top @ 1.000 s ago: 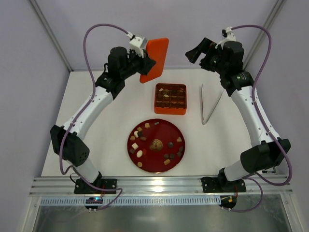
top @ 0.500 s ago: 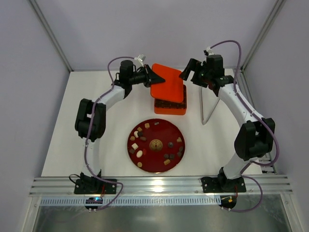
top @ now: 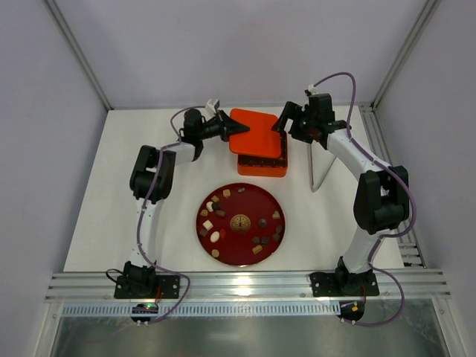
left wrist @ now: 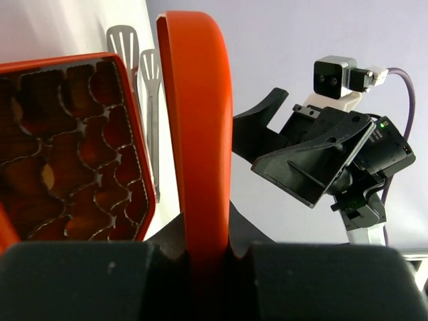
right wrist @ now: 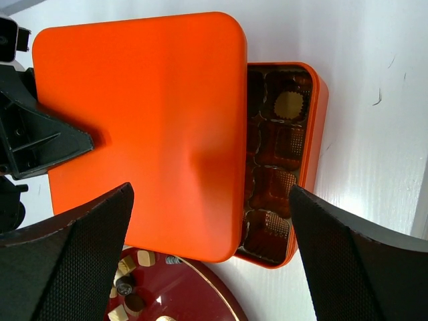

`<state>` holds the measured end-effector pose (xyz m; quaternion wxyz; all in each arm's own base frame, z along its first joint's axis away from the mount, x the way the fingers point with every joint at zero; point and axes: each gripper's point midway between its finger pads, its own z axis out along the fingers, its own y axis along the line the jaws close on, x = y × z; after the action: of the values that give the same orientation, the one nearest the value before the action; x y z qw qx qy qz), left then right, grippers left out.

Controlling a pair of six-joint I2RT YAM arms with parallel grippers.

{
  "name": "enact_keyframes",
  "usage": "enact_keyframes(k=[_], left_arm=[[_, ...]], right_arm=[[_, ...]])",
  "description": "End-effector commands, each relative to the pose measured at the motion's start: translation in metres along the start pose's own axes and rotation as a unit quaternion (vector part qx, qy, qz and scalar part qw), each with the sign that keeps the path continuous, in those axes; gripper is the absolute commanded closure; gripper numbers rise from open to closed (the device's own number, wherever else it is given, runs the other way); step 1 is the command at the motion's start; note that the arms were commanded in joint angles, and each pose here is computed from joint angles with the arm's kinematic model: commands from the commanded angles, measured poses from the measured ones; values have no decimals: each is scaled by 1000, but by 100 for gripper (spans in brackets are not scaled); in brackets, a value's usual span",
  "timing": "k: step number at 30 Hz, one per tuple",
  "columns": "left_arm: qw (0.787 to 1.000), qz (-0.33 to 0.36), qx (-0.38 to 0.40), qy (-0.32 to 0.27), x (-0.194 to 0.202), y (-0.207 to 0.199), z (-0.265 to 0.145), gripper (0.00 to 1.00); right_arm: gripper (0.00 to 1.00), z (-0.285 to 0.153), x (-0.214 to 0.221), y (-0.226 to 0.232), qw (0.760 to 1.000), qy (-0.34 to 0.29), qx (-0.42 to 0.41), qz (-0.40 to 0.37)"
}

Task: Pack the chocolate

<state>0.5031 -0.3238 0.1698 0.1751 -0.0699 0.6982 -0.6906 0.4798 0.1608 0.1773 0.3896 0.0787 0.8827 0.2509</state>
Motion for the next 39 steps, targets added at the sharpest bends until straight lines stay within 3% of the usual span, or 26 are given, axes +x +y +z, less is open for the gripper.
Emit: enact_keyframes(k=[1,19,22,30,39], left_arm=[[998,37,44,13,-5,-26,0,97],[999,-2,24,37,0,29,1,87],[999,-5,22,36,-1,31,-1,82],[999,1,22,32,-4,24,-9,55],[999,-1,13,32,-3,24,-19,52]], right_arm=[[4,6,-8,4,1000,-18,-16,-1],[5,36,21,-17,1000,12,-7,15],[5,39,23,-18,1000,16,-7,18],[6,43,30,-21,999,21,-7,22],[6,44,31,-21,999,21,-8,23]])
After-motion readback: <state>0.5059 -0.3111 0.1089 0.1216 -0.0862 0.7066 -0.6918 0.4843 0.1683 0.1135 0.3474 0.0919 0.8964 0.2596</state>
